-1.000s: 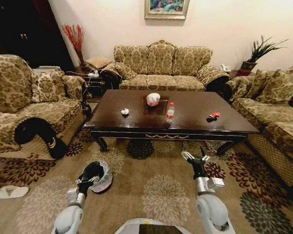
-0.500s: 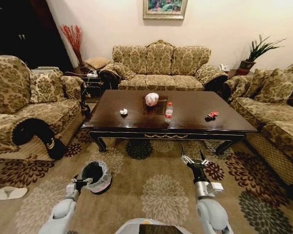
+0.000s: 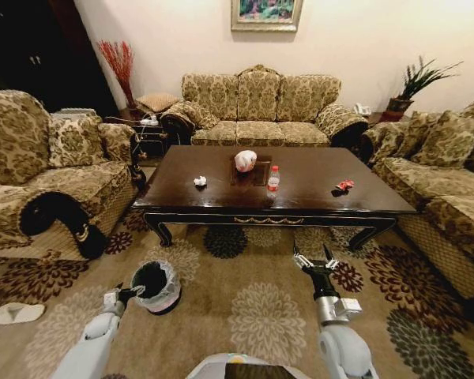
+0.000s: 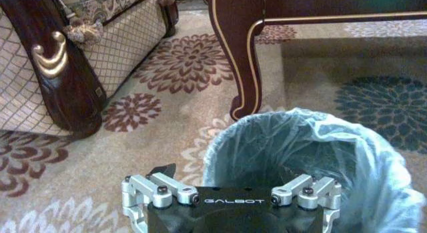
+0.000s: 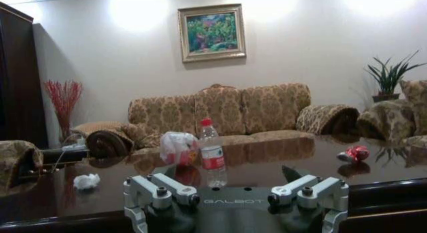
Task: Move to the front of the table and place the trash on the table into the trash bin.
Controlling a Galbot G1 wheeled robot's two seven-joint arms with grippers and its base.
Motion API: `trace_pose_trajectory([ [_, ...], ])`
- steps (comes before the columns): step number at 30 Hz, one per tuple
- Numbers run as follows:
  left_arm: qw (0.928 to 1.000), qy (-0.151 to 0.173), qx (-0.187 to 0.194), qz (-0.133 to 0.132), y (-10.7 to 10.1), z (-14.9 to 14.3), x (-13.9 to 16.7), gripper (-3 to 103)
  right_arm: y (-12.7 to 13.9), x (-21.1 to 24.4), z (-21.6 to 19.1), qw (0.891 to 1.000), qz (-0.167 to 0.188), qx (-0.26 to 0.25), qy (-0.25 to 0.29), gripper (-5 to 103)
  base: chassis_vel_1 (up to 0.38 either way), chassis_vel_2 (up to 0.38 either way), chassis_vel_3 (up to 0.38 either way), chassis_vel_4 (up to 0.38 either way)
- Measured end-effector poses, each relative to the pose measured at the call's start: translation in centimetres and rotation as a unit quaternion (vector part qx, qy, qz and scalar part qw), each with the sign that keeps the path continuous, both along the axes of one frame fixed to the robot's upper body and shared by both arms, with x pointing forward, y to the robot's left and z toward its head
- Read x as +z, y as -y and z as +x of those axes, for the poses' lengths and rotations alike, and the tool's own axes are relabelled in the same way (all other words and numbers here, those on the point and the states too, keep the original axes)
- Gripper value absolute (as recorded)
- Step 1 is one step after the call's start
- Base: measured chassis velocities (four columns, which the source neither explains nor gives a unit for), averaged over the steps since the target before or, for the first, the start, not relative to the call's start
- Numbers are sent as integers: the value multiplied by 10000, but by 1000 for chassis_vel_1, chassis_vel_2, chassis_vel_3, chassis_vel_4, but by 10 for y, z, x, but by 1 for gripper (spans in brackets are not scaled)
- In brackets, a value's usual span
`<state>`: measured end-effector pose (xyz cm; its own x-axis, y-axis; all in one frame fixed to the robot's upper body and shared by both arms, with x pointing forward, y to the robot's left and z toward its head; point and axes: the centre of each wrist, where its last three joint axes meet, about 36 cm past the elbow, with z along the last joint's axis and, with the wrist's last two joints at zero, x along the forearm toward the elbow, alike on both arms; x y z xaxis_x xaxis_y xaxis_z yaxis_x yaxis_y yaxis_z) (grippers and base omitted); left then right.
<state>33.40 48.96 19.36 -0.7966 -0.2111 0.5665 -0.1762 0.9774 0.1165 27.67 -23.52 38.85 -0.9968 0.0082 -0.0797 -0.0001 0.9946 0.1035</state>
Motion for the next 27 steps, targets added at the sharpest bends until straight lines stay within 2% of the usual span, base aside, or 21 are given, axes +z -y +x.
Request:
trace_pose_trajectory([
  [8, 9998, -119, -188, 14, 2, 25, -10, 100, 3, 3, -1, 10000, 72, -52, 16, 100, 134, 118, -132, -129],
  [11, 9991, -241, -322, 102, 3, 34, -12, 100, 5, 3, -2, 9999, 77, -87, 33, 100, 74, 94, -92, -67],
  [14, 9966, -440, -672, 172, 7, 45, -15, 100, 8, 1, -4, 9999, 50, -157, 3, 100, 22, -7, -6, -11],
  [17, 9933, -554, -924, 416, 7, 55, -18, 103, 8, 1, -5, 9998, 63, -206, -51, 100, -6, -35, 4, 22],
  [19, 9893, -689, -1113, 639, 7, 62, -21, 99, 9, 0, -6, 9997, 61, -217, -79, 100, 0, 0, 0, 0],
  [21, 9865, -813, -1147, 835, 7, 70, -21, 97, 9, 0, -7, 9997, 46, -227, -108, 100, 0, 0, 0, 0],
  [22, 9865, -813, -1147, 835, 7, 70, -21, 97, 9, 0, -7, 9997, 46, -227, -108, 100, 0, 0, 0, 0],
  [27, 9838, -1161, -1020, 912, 10, 78, -18, 78, 9, -3, -9, 9995, 76, -268, -143, 100, 0, 0, 0, 0],
])
